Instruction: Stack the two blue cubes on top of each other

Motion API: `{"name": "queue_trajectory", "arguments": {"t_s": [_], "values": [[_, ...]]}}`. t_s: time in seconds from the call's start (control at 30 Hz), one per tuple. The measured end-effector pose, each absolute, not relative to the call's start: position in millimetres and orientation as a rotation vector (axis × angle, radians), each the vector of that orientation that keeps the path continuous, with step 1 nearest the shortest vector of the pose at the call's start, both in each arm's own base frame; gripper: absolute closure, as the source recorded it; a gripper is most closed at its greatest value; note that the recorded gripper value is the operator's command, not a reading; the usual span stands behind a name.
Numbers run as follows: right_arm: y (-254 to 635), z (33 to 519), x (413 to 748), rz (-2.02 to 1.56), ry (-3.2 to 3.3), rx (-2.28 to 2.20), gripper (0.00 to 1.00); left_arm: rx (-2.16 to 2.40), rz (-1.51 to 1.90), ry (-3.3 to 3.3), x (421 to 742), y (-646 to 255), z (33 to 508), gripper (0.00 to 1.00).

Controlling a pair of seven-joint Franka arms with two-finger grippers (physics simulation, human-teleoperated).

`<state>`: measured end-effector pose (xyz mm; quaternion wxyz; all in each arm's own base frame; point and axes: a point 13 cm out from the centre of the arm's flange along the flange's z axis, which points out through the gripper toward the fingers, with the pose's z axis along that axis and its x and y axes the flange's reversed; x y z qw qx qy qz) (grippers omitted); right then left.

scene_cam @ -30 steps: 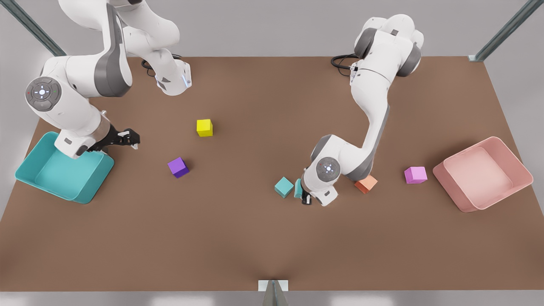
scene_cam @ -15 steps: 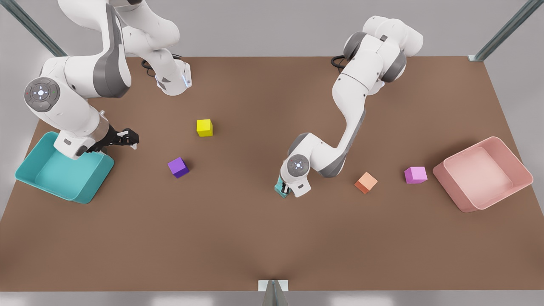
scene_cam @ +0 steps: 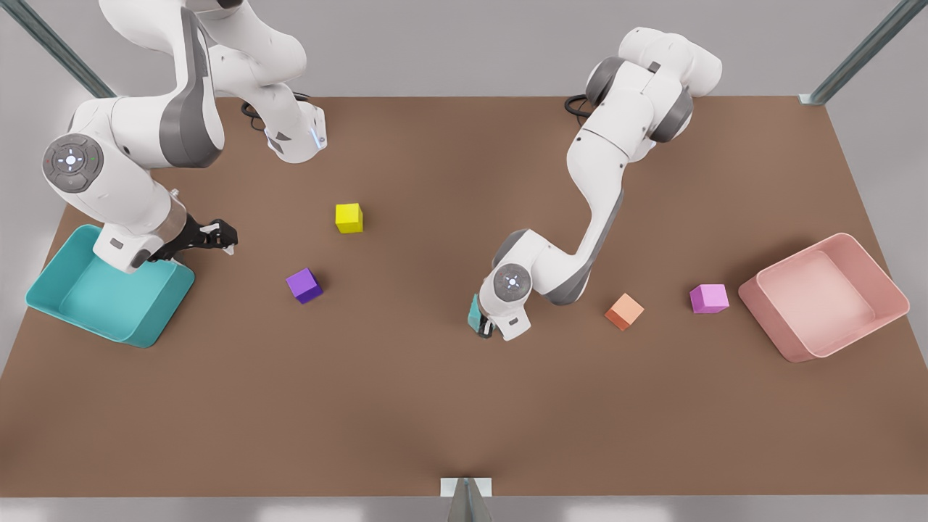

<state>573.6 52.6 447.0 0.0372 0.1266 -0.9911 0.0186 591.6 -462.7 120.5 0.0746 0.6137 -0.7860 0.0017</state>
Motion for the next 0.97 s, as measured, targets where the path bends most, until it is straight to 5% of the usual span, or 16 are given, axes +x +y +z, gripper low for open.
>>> {"name": "queue_trajectory", "arguments": {"t_s": [0.6,0.7,0.8,0.87,0.97], "values": [[49.8,447.5,574.3,0.057,-3.042,0.396,0.00,1.879,0.048,-2.338,611.5,-443.2,177.2,0.00],[50.5,447.4,574.3,0.057,-3.041,0.399,0.00,1.896,0.094,-2.364,629.9,-393.6,287.0,0.00],[50.8,447.5,574.2,0.055,-3.041,0.401,0.00,1.867,0.020,-2.512,642.1,-245.0,416.9,0.00],[50.7,447.4,574.3,0.054,-3.041,0.401,0.00,1.789,-0.109,-2.566,611.7,-133.3,454.0,0.00],[49.2,447.4,574.4,0.048,-3.042,0.396,0.00,1.532,-0.194,-2.668,579.5,-81.7,481.2,0.00]]}}
